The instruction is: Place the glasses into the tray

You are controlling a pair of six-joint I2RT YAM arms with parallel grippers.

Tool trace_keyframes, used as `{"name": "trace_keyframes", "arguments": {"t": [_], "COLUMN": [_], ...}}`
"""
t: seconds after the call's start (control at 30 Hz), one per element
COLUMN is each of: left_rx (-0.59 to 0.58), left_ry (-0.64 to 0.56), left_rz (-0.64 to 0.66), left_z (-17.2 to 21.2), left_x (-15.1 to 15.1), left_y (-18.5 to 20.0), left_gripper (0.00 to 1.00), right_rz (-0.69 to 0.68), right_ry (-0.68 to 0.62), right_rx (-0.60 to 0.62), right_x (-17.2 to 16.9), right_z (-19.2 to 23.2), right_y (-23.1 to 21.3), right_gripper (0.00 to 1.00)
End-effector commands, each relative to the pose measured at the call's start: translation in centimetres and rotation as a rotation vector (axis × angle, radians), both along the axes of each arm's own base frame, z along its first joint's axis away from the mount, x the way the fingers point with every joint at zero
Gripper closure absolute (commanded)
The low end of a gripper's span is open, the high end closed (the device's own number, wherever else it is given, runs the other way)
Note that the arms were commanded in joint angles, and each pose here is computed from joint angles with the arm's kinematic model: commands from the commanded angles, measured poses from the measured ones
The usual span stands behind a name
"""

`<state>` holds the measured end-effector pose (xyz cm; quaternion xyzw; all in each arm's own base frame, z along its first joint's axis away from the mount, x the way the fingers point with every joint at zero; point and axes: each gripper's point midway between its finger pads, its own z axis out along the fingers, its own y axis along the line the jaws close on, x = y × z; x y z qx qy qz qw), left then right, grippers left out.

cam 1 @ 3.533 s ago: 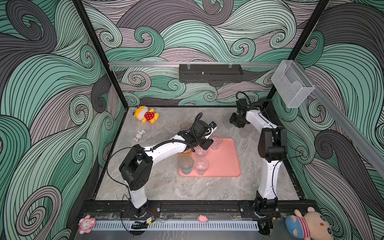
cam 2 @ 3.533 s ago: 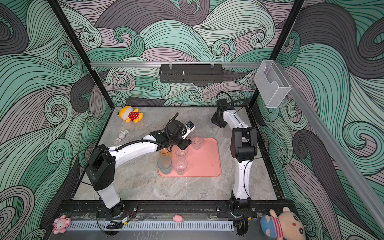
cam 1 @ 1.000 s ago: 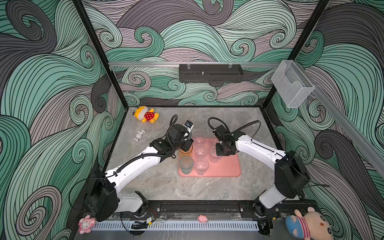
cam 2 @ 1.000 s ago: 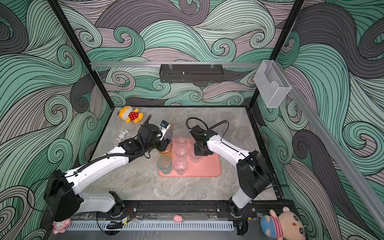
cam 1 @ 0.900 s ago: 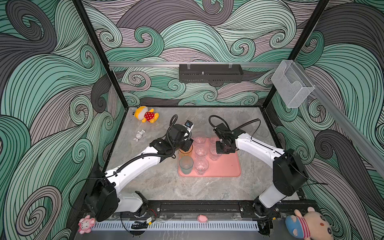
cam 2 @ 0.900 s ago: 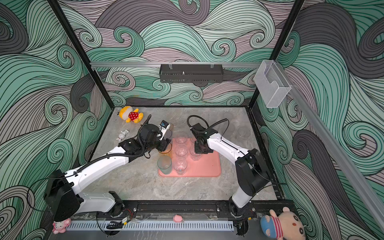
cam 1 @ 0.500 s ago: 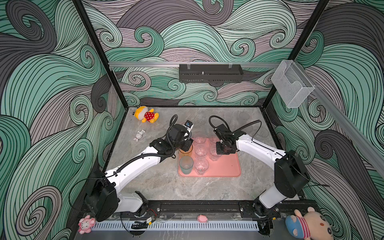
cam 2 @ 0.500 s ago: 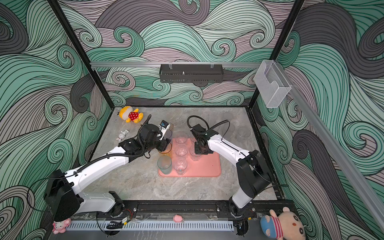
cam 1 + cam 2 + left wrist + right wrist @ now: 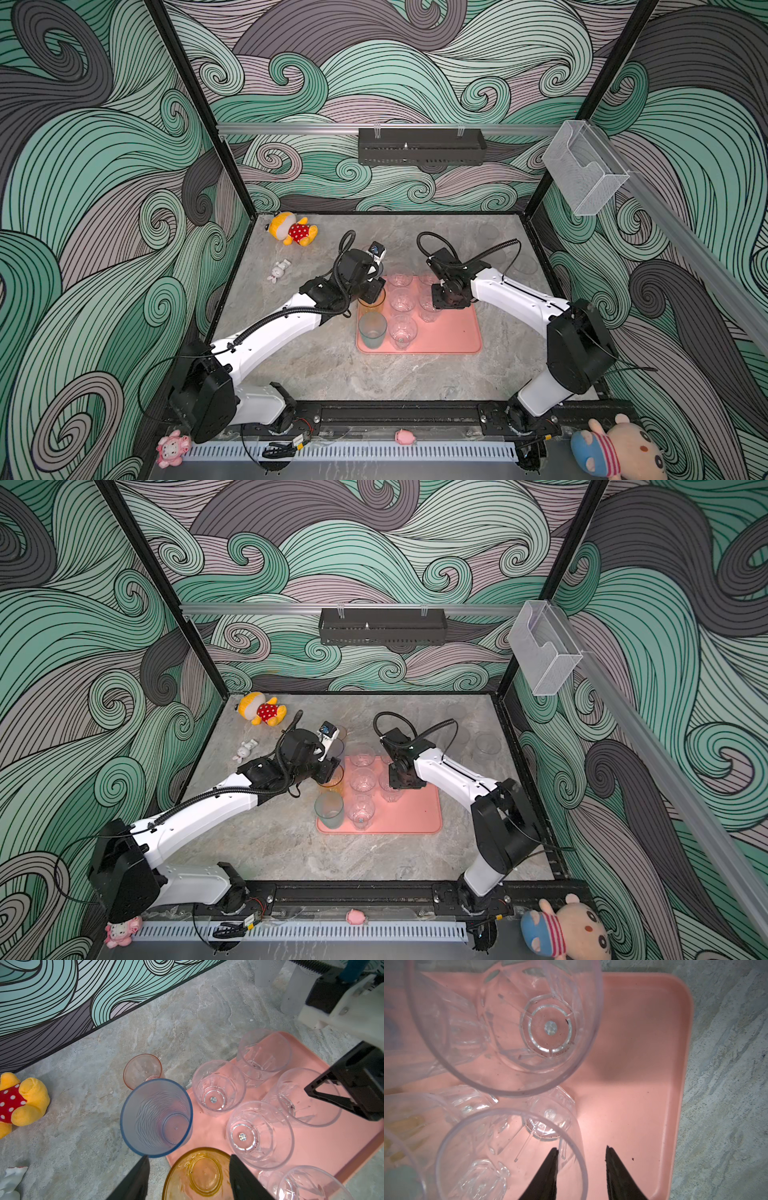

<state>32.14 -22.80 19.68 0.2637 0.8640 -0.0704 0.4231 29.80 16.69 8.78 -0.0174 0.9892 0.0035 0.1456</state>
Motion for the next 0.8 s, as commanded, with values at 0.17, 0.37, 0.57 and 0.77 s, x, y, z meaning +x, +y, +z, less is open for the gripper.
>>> {"name": "trace_keyframes", "arguments": {"t": [0.17,0.37,0.57,0.77], "left_rx": [0.035,-0.081,-0.099,-0.099], "left_ry": [-0.056,-0.015,-0.007,0.008], "left_rz": [0.064,0.289,0.349,0.325], "left_z": [2.0,1.7,0.5,0.0], "left_x": [0.4,0.9,0.6,0.5], "left_y": [2.6,7.6,9.5,9.1], "left_gripper": [0.35,0.34,0.34,0.34], "right_rz": [-0.052,-0.131,-0.178,-0.19], "right_ry": [-0.145,-0.173,-0.174,-0.124], "right_rx": [0.033,0.067,0.097,0.145], "right_x": [0.6,0.0,-0.8,-0.5], "right_z": [7.1,8.1,7.2,5.1], "right_y": [-2.9,-5.8,-6.2,-5.0], "right_gripper": [0.55,0.53,0.52,0.51]}}
